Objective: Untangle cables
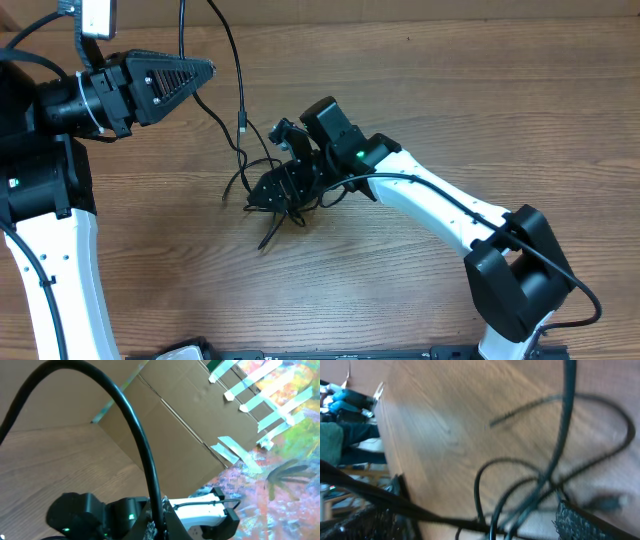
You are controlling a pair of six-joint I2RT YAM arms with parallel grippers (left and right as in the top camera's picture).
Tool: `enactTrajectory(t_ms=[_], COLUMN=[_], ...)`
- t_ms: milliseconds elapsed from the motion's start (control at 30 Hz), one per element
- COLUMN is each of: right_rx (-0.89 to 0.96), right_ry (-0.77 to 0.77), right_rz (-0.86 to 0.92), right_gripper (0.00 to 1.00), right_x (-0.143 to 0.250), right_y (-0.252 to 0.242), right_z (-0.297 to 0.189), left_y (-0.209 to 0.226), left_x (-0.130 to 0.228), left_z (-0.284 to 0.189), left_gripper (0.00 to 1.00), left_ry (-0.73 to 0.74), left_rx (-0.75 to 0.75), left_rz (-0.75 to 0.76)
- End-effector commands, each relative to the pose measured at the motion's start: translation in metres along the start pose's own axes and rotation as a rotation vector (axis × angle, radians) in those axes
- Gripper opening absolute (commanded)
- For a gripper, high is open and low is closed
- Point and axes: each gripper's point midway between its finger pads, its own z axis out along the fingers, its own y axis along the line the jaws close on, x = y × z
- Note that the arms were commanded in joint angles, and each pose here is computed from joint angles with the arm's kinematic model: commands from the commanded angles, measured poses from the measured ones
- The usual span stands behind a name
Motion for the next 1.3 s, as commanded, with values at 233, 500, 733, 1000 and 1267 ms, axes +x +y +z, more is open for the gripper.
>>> enactTrajectory(t_ms=[233,500,733,1000,1267], right_rx=[0.085,0.176,0.408,0.551,0.653], right_ry=[-0.011,-0.017,-0.050,-0.261,-0.610], right_rz=[-0.028,0.016,0.128,0.231,0.177], right_gripper=[0.34,0.04,0.04,0.04,0.04], right_x=[-0.001,-0.001,-0.007,-0.031,-0.042], right_y=[-0.042,-0.060,-0.104,-0.117,-0.062], right_z=[0.044,0.037,-0.029,-0.173,-0.324], left_y=[-0.012,-0.013,-0.013,0.000,0.044], left_x=[0.002,0.001,-0.006,-0.013,-0.012], left_z=[-0.001,-0.002,-0.008,-0.024,-0.026], left_gripper=[0.04,0.04,0.07,0.05,0.04], left_ry=[0.022,0.022,0.000,-0.039,-0.042], left_rx=[0.017,0.017,-0.005,-0.054,-0.055], left_rz=[-0.058,-0.031,0.050,0.160,0.112])
